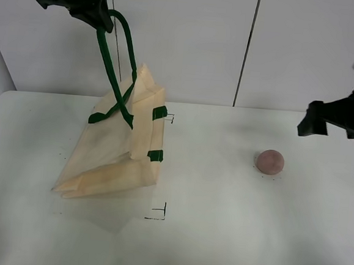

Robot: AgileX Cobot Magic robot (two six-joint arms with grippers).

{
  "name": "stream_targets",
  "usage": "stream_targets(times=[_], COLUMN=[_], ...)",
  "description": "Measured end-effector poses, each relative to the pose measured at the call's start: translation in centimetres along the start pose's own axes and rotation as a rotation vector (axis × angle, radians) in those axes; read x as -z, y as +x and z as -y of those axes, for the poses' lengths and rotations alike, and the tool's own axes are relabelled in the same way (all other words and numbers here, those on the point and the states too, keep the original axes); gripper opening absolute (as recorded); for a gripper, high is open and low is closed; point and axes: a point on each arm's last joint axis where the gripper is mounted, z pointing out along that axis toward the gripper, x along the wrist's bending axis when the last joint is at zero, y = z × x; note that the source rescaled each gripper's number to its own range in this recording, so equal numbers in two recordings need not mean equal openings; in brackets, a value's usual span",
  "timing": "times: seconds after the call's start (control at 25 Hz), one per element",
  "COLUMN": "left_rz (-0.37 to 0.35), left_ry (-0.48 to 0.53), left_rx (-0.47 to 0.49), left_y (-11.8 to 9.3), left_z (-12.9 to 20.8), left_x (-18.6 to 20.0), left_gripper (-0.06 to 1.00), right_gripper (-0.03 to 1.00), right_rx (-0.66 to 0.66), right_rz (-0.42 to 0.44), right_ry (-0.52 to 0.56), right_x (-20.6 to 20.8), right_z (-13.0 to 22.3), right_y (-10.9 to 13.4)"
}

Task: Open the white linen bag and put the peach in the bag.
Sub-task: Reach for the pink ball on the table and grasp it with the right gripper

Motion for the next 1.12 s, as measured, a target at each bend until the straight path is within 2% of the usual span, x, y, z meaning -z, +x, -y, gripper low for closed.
stream_targets(times=[0.16, 0.28, 0.64, 0.84, 1.04, 1.12], left_rz=[0.002, 0.003, 0.005, 0.006, 0.006, 0.006], left_ry=[0.000, 0.000, 0.001, 0.001, 0.001, 0.001], left_rx=[-0.001, -0.001, -0.002, -0.001, -0.001, -0.001], left_y=[0.0, 0.0, 0.0, -0.1, -0.1, -0.1], left_z=[0.0, 0.0, 0.0, 0.0, 0.0, 0.0], left_x=[0.0, 0.0, 0.0, 0.0, 0.0, 0.0], left_gripper=[0.00, 0.00, 0.00, 0.00, 0.00, 0.00], right_gripper=[1.00, 1.00, 1.00, 1.00, 1.00, 0.92], right_rx=[-0.007, -0.011, -0.032, 0.014, 0.002, 0.004], right_rz=[-0.047, -0.059, -0.059, -0.067, -0.034, -0.029], right_ry=[0.107, 0.174, 0.271, 0.318, 0.304, 0.306], right_x=[-6.3, -10.4, -20.0, -22.4, -22.7, -22.7], right_z=[-3.0, -3.8, -3.3, -2.2, -2.3, -2.3], right_y=[-0.2, -0.5, -1.1, -0.2, -0.6, -0.7])
